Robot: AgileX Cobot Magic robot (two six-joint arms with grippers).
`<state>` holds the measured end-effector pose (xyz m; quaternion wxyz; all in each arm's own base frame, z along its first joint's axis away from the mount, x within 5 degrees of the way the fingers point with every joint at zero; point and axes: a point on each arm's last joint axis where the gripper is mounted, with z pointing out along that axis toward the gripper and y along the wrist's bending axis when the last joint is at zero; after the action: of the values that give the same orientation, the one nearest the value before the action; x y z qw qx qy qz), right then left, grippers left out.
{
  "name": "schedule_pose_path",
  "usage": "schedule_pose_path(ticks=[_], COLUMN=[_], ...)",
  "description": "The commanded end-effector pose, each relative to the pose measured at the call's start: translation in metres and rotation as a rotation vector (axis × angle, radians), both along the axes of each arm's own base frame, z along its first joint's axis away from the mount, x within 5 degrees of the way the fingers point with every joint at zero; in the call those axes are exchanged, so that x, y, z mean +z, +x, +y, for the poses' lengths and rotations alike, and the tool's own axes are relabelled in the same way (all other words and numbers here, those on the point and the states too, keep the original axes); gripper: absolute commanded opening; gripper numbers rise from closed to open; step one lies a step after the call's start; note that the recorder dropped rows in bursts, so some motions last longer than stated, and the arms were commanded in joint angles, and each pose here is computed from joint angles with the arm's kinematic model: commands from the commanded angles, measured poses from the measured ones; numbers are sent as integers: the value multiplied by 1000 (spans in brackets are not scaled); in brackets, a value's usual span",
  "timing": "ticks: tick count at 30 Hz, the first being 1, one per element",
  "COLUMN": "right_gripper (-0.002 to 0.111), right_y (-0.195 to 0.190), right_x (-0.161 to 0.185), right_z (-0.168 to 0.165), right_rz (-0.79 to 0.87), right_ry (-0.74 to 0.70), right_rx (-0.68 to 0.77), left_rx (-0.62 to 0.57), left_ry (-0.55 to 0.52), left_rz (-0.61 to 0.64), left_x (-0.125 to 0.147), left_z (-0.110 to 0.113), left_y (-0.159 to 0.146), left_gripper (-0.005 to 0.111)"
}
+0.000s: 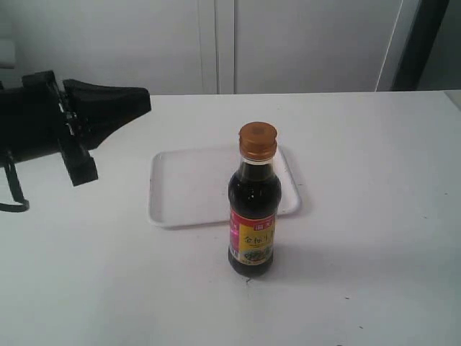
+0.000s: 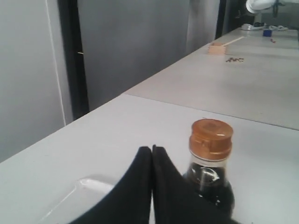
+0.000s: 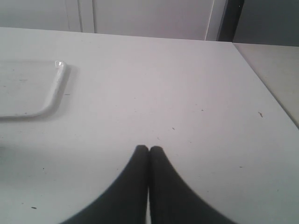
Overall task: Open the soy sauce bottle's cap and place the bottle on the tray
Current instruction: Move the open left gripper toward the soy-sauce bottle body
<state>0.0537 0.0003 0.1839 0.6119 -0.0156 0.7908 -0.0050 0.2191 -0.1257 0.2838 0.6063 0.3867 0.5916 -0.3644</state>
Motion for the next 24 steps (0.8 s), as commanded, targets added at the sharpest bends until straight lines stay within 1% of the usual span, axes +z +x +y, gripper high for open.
schedule_pose_path(ticks=[1, 2, 3, 4, 5, 6, 7, 8, 10, 12, 14, 19, 24], right_gripper=[0, 0, 0, 0, 0, 0, 0, 0, 0, 0, 0, 0, 0], right_y=[0, 0, 0, 0, 0, 0, 0, 0, 0, 0, 0, 0, 0], right_x=[-1, -1, -1, -1, -1, -1, -1, -1, -1, -1, -1, -1, -1], right_z=[0, 0, 0, 0, 0, 0, 0, 0, 0, 0, 0, 0, 0], right_rz=[-1, -1, -1, -1, -1, -1, -1, -1, -1, -1, -1, -1, -1], right_ry=[-3, -3, -3, -3, -3, -3, -3, -3, -3, -3, -3, -3, -3], right_rx=[1, 1, 1, 1, 1, 1, 1, 1, 1, 1, 1, 1, 1], left_rx=[-67, -69, -70, -70, -76, -82, -97, -118, -167, -220, -250, -270, -276], left_ry=[6, 5, -5, -8, 0, 9, 27, 32, 32, 35, 41, 29, 26], left_rz=[-6, -4, 22, 30, 30, 27, 23, 22, 22, 15, -2, 10, 8], left_x=[1, 1, 1, 1, 0, 0, -2, -2, -2, -2, -2, -4, -15], left_z=[-10, -10, -10, -10, -10, -11, -11, -15, -25, -36, -41, -48, -60], left_y=[-7, -7, -7, -7, -8, -9, -10, -13, -20, -28, -33, -35, -31], left_gripper=[31, 40, 54, 59, 72, 77, 88, 94, 103, 104, 104, 104, 104])
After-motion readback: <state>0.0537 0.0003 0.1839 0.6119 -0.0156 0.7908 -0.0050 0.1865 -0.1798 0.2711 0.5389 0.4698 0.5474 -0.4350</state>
